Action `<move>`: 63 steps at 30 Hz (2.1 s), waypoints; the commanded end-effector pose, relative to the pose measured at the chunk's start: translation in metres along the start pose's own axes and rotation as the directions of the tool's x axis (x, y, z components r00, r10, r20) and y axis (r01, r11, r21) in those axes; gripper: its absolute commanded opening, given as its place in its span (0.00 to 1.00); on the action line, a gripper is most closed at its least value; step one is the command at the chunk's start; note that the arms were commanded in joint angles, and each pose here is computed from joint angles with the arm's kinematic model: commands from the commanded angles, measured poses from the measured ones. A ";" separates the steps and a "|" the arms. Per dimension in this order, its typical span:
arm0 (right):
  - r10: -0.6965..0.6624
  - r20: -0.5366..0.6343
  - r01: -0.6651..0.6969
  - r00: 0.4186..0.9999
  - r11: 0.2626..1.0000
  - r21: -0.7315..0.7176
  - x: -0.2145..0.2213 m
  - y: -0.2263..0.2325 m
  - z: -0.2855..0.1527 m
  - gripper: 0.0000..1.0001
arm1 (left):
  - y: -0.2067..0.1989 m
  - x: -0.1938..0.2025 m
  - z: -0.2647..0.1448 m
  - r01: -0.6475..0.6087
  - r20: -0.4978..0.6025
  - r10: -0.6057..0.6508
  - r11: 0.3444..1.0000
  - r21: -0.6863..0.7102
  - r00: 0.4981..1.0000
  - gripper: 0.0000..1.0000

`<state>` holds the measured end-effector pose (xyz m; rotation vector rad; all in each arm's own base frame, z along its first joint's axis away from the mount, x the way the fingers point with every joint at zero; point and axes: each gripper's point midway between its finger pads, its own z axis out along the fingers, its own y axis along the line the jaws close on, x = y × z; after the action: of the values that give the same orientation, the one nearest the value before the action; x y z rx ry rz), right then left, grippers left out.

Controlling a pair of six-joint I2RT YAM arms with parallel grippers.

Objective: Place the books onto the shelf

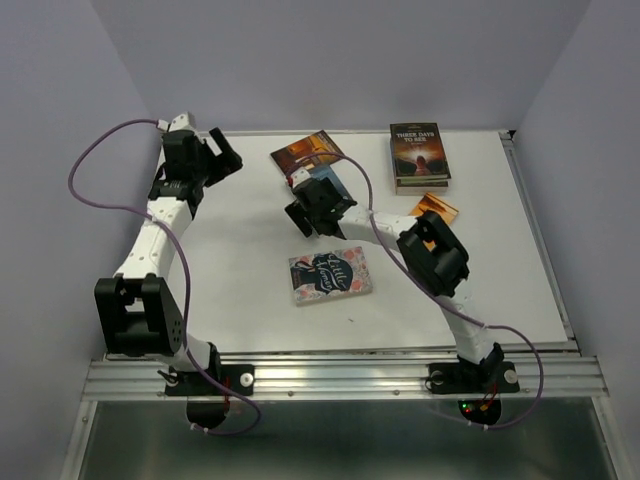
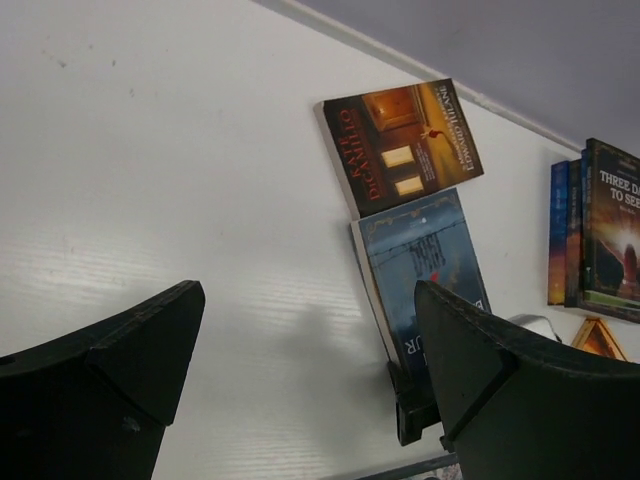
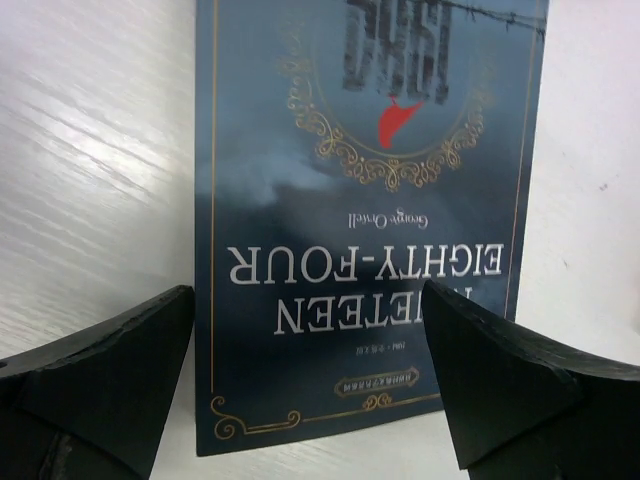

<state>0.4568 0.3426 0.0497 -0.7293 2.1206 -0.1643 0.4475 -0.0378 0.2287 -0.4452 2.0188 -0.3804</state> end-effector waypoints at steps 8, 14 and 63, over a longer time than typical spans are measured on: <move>0.108 -0.130 -0.064 0.986 0.951 0.303 0.073 -0.101 -0.025 1.00 | -0.115 -0.031 0.030 -0.320 0.080 0.310 0.895 0.312 0.947 0.99; 0.301 -0.104 -0.265 0.948 0.926 0.268 0.087 -0.122 -0.037 1.00 | -0.184 0.000 0.066 -0.417 0.072 0.445 0.755 0.506 0.892 0.99; 0.776 -0.113 -0.783 0.620 0.603 -0.153 0.061 -0.089 -0.097 1.00 | -0.170 0.236 0.187 -0.447 -0.323 0.627 0.754 0.482 0.709 0.93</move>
<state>0.3816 0.2163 0.0727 0.0828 2.4039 0.4387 0.5748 -0.3283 0.0407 0.4982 2.2154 -0.5397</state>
